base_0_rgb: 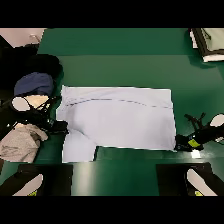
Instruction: Fold the shirts.
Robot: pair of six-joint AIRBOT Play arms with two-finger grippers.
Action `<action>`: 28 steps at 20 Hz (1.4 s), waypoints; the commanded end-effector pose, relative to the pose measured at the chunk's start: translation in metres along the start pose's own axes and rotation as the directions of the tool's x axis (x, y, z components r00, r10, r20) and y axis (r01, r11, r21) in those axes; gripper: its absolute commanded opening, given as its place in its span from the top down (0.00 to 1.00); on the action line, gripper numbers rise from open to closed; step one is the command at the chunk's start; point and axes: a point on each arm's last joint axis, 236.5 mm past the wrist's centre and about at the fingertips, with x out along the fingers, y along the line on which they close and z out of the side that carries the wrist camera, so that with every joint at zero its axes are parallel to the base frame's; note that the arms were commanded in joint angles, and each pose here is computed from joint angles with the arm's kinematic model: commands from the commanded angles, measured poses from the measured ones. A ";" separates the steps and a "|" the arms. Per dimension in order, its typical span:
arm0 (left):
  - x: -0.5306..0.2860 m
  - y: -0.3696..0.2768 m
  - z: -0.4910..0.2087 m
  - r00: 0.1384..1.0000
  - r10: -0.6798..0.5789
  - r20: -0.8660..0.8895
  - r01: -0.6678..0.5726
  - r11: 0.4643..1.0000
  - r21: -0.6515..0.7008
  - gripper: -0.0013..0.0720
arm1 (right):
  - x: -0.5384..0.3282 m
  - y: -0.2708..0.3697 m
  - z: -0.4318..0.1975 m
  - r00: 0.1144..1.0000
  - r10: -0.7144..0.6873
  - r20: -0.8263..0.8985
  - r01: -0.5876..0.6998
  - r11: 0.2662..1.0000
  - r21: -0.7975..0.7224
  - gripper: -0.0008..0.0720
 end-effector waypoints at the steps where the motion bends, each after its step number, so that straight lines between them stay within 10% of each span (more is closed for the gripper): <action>1: -0.010 -0.003 -0.007 1.000 0.010 -0.007 -0.010 1.000 0.022 0.95 | -0.018 0.000 -0.011 0.999 -0.045 0.009 0.045 0.998 -0.040 0.97; 8: -0.067 -0.055 -0.036 0.996 -0.076 0.043 0.072 0.992 0.100 0.95 | -0.095 -0.018 -0.022 0.952 -0.216 0.219 0.229 0.973 -0.035 0.97; 14: -0.111 -0.042 0.060 0.896 0.019 0.445 -0.075 0.991 0.110 0.95 | -0.138 0.011 0.037 0.931 -0.128 0.341 0.161 0.984 -0.070 0.97; 28: -0.102 -0.003 0.212 0.789 0.071 0.610 -0.086 0.996 -0.006 0.95 | -0.132 0.052 0.189 0.944 -0.058 0.326 0.103 0.987 -0.124 0.97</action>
